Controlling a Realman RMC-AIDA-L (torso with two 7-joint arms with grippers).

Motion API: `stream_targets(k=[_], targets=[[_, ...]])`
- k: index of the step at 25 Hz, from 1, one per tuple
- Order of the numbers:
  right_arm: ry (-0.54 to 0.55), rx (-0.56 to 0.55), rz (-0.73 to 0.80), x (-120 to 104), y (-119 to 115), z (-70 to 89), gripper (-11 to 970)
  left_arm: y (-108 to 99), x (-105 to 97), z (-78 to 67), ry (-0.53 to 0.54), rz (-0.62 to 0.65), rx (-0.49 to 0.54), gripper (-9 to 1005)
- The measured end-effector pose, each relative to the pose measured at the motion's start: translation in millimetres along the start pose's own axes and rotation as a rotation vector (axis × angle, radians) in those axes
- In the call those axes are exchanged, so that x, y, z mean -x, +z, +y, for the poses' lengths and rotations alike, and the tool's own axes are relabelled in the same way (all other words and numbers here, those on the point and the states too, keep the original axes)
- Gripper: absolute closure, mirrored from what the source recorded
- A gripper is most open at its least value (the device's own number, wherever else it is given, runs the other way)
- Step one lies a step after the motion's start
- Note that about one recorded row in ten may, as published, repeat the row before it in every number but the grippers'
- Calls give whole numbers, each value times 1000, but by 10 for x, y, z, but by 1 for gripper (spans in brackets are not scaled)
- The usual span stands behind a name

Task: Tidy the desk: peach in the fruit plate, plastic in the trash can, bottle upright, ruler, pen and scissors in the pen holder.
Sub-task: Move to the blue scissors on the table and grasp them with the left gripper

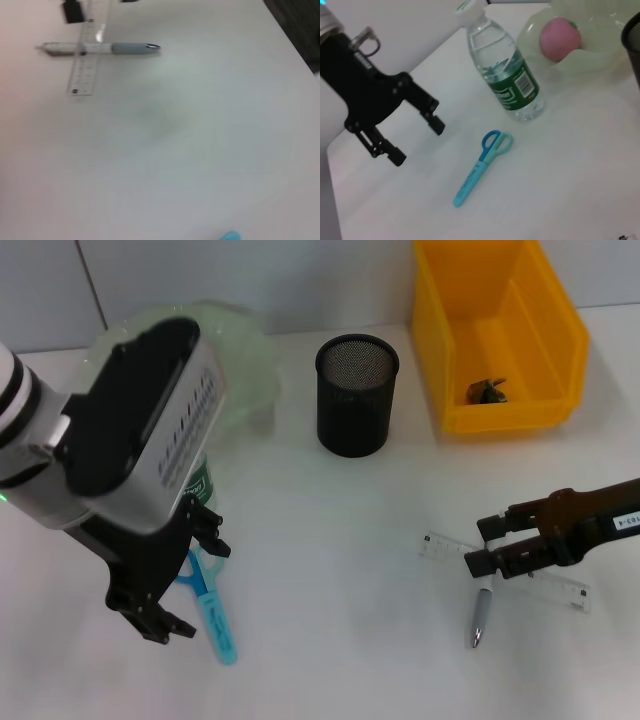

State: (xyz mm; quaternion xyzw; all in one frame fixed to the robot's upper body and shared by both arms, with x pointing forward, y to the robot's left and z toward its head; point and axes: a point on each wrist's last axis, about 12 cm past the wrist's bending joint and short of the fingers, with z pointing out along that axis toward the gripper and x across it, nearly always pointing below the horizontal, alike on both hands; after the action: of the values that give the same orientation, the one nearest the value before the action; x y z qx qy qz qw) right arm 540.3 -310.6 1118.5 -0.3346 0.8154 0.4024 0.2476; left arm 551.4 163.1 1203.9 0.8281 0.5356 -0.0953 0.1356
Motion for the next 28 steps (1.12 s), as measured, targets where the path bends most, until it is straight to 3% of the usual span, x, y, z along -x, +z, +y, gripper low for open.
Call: stream_targets(k=[2,8,15,16,18,21,24,28], targets=[[16,-6,-2,21,17,-13,188,12,26,0,120,36,-2,167],[61,12,19,107,68,-47,190,27,57,61,298,72,11,168],[80,-3,83,126,94,-70,191,46,78,97,351,70,3,169],[81,-3,83,127,95,-69,191,133,95,180,472,96,26,169],[82,-6,81,123,93,-70,192,239,106,182,529,116,43,169],[86,-13,78,113,80,-78,193,239,106,182,529,116,43,170],[95,-21,68,109,46,-91,193,406,115,192,606,167,41,170],[112,-24,65,67,18,-94,194,462,117,190,625,192,31,170]])
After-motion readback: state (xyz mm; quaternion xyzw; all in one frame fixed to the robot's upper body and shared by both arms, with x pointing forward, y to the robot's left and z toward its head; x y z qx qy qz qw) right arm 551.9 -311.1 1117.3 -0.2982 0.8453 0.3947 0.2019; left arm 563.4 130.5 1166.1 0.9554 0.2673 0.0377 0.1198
